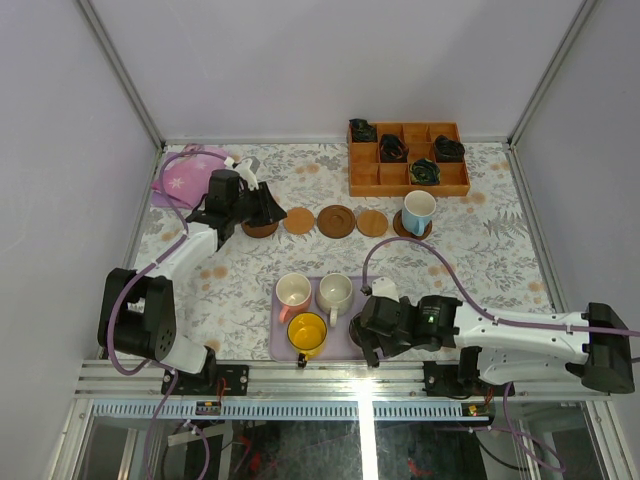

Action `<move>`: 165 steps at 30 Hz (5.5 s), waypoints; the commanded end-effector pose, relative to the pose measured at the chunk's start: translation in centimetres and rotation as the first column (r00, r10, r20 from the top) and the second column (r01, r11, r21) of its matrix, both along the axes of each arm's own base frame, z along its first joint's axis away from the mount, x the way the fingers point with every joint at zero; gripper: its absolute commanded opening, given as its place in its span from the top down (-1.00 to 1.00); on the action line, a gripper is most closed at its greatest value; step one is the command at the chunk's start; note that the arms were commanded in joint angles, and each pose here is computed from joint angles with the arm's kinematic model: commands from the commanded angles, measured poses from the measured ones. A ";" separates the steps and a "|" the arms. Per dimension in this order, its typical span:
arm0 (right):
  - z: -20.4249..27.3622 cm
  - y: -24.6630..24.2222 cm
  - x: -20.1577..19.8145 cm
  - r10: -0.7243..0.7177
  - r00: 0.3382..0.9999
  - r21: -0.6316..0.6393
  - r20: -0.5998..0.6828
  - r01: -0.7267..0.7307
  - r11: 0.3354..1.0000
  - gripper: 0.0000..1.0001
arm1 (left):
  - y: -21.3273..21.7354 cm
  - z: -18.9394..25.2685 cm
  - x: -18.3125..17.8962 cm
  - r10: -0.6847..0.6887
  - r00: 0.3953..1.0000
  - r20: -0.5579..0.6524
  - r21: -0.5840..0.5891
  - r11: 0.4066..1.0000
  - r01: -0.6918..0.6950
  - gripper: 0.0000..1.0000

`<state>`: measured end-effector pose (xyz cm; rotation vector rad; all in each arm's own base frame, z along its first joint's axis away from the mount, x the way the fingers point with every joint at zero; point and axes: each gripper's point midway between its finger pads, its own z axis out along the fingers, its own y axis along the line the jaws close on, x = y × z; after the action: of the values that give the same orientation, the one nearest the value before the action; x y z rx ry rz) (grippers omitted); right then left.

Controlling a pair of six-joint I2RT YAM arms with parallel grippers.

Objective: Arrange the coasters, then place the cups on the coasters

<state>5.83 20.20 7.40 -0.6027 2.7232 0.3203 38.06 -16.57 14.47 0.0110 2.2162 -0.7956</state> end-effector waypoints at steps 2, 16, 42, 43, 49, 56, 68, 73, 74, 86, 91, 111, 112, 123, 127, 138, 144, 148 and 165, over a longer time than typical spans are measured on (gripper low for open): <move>-0.4 0.3 1.3 -0.052 0.996 -0.001 0.066 0.052 0.999 -0.99 | -0.3 0.8 0.1 -0.026 0.998 0.051 0.006 1.000 0.026 0.40; -1.8 0.7 1.0 -0.080 0.996 0.024 0.040 0.079 0.997 0.35 | -0.4 0.2 0.1 -0.033 0.999 0.037 0.007 0.999 0.032 0.39; 4.9 -1.9 8.6 -0.244 0.856 -0.027 0.456 0.288 0.957 1.00 | -0.3 -0.3 0.3 -0.021 0.999 0.035 0.004 1.000 0.021 0.39; 5.3 -1.8 9.0 -0.235 0.847 -0.034 0.477 0.285 0.958 1.00 | -0.3 -0.3 0.2 -0.020 0.999 0.036 0.003 1.000 0.020 0.39; 6.8 -1.5 11.2 -0.213 0.816 -0.047 0.538 0.281 0.959 1.00 | -0.2 -0.4 0.3 -0.016 0.999 0.038 0.008 1.000 0.016 0.38; 8.1 -1.5 15.5 -0.218 0.784 -0.038 0.581 0.293 0.955 1.00 | -0.3 -0.8 0.5 -0.020 0.999 0.031 0.010 1.000 0.020 0.39; 9.0 -2.1 24.4 -0.172 0.748 -0.039 0.641 0.255 0.966 1.00 | 0.0 -1.0 0.8 -0.020 1.000 0.024 0.035 0.999 0.019 0.38; 9.3 -2.1 28.1 -0.176 0.742 -0.010 0.647 0.239 0.971 1.00 | 0.0 -0.4 1.5 -0.004 0.999 0.037 0.034 0.999 0.002 0.38; 9.4 -2.0 28.7 -0.178 0.740 -0.006 0.649 0.238 0.971 1.00 | 0.0 -0.3 1.7 0.003 0.999 0.041 0.032 0.999 -0.004 0.38; 7.4 0.0 33.1 -0.186 0.806 0.011 0.562 0.218 0.976 1.00 | -0.5 -1.0 3.5 0.028 0.999 0.020 -0.002 1.000 -0.028 0.38; 7.4 0.5 33.5 -0.216 0.828 0.010 0.517 0.246 0.969 1.00 | -0.4 -1.2 3.7 0.029 0.999 0.014 0.014 0.999 -0.030 0.38; 4.5 -0.2 31.8 -0.378 0.868 -0.018 0.321 0.405 0.914 1.00 | -0.8 -2.0 3.9 -0.013 1.000 -0.028 0.029 0.999 0.014 0.38; 4.3 -0.2 31.9 -0.384 0.868 -0.021 0.314 0.411 0.911 1.00 | -0.8 -1.9 3.9 -0.013 1.000 -0.027 0.029 0.999 0.014 0.38; 3.5 -0.3 33.0 -0.414 0.866 -0.010 0.279 0.434 0.901 1.00 | -0.8 -2.2 4.0 -0.023 0.999 -0.037 0.046 0.999 0.025 0.37; 3.4 -0.2 33.3 -0.419 0.866 0.004 0.273 0.435 0.901 1.00 | -0.7 -2.3 4.1 -0.023 0.999 -0.041 0.052 0.998 0.025 0.37; 2.2 0.0 33.4 -0.412 0.876 0.001 0.251 0.426 0.905 1.00 | -0.7 -2.5 4.1 -0.021 0.999 -0.048 0.044 0.999 0.023 0.37; 1.4 -0.1 33.6 -0.412 0.877 -0.006 0.246 0.427 0.904 1.00 | -0.8 -2.6 4.1 -0.020 0.998 -0.053 0.040 0.999 0.022 0.36; 1.2 -0.2 33.8 -0.416 0.874 -0.006 0.249 0.431 0.902 1.00 | -0.8 -2.7 4.0 -0.020 0.998 -0.056 0.039 0.999 0.022 0.36; 0.4 0.4 33.9 -0.414 0.883 0.000 0.220 0.424 0.906 1.00 | -1.0 -2.9 4.2 -0.025 0.998 -0.059 0.036 0.999 0.027 0.36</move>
<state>37.31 19.46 5.44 -0.0820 2.6534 0.0078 41.42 -17.00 10.67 0.0051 2.3257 -0.7624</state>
